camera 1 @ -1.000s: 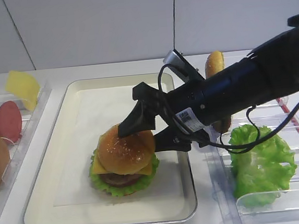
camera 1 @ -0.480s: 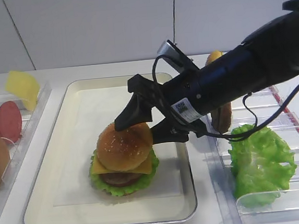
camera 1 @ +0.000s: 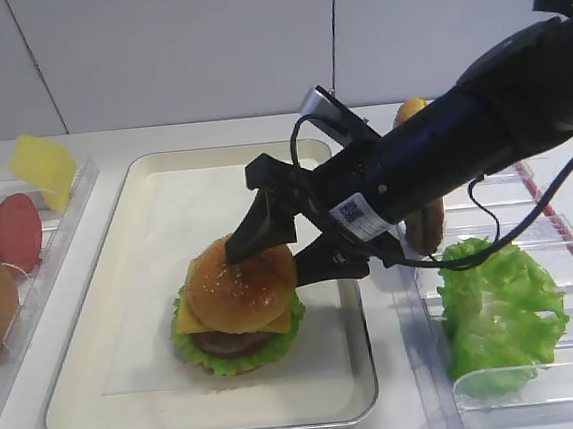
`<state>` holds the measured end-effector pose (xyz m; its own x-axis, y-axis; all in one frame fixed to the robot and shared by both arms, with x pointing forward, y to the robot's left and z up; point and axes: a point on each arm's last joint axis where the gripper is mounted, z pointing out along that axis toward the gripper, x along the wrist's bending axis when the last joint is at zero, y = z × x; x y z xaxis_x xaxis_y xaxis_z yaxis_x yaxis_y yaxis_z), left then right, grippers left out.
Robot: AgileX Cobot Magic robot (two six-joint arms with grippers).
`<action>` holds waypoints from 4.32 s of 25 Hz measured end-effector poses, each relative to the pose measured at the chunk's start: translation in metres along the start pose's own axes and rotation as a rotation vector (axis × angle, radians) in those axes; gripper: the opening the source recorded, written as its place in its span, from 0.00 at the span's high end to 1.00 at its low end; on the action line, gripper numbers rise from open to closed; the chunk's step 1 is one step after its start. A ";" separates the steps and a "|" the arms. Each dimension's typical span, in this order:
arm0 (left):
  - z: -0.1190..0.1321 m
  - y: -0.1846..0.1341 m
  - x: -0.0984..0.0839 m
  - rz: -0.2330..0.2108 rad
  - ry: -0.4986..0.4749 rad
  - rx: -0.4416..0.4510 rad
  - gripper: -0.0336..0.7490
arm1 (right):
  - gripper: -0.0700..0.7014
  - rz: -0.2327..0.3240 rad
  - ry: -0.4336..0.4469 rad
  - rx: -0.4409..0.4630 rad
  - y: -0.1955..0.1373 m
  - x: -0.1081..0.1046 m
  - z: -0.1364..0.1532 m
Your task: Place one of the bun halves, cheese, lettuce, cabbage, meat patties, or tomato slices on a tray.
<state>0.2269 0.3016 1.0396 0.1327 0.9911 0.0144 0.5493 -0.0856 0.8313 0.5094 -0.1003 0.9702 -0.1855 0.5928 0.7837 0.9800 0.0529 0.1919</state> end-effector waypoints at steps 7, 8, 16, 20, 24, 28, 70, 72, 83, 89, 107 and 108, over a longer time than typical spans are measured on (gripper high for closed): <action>0.000 0.000 0.000 0.000 0.000 0.000 0.64 | 0.24 -0.025 -0.012 -0.005 0.009 0.008 -0.003; 0.000 0.000 0.000 0.000 0.000 0.000 0.64 | 0.24 -0.025 -0.018 0.000 0.009 0.008 -0.003; 0.000 0.000 0.000 0.000 0.000 0.000 0.64 | 0.24 -0.035 -0.043 0.023 0.007 0.006 -0.004; 0.000 0.000 0.000 0.000 0.000 0.000 0.64 | 0.24 -0.057 -0.088 0.043 0.012 0.009 -0.007; 0.000 0.000 0.000 0.000 0.000 0.000 0.64 | 0.24 -0.088 -0.130 0.048 0.021 0.017 -0.012; 0.000 0.000 0.000 0.000 0.000 0.000 0.64 | 0.24 -0.115 -0.179 0.074 0.028 0.025 -0.019; 0.000 0.000 0.000 0.000 0.000 0.000 0.64 | 0.33 -0.397 -0.696 -0.400 -0.152 0.099 -0.262; 0.000 0.000 0.000 0.000 0.000 0.000 0.64 | 0.33 -0.411 -0.701 -0.433 -0.170 0.091 -0.267; 0.000 0.000 0.000 0.000 0.000 0.000 0.64 | 0.37 -0.507 -0.776 -0.555 -0.241 0.036 -0.270; 0.000 0.000 0.000 0.000 0.000 0.000 0.64 | 0.38 -0.515 -0.768 -0.650 -0.271 0.012 -0.265; 0.000 0.000 0.000 0.000 0.000 0.000 0.64 | 0.38 -0.243 -0.930 -0.724 -0.282 -0.008 -0.224; 0.000 0.000 0.000 0.000 0.000 0.000 0.64 | 0.38 -0.245 -0.931 -0.732 -0.281 -0.009 -0.224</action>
<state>0.2269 0.3016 1.0396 0.1327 0.9911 0.0144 0.5493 -0.0856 0.8313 0.2195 -0.3000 1.0414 0.0577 0.9983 0.0123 0.5971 -0.0444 0.8009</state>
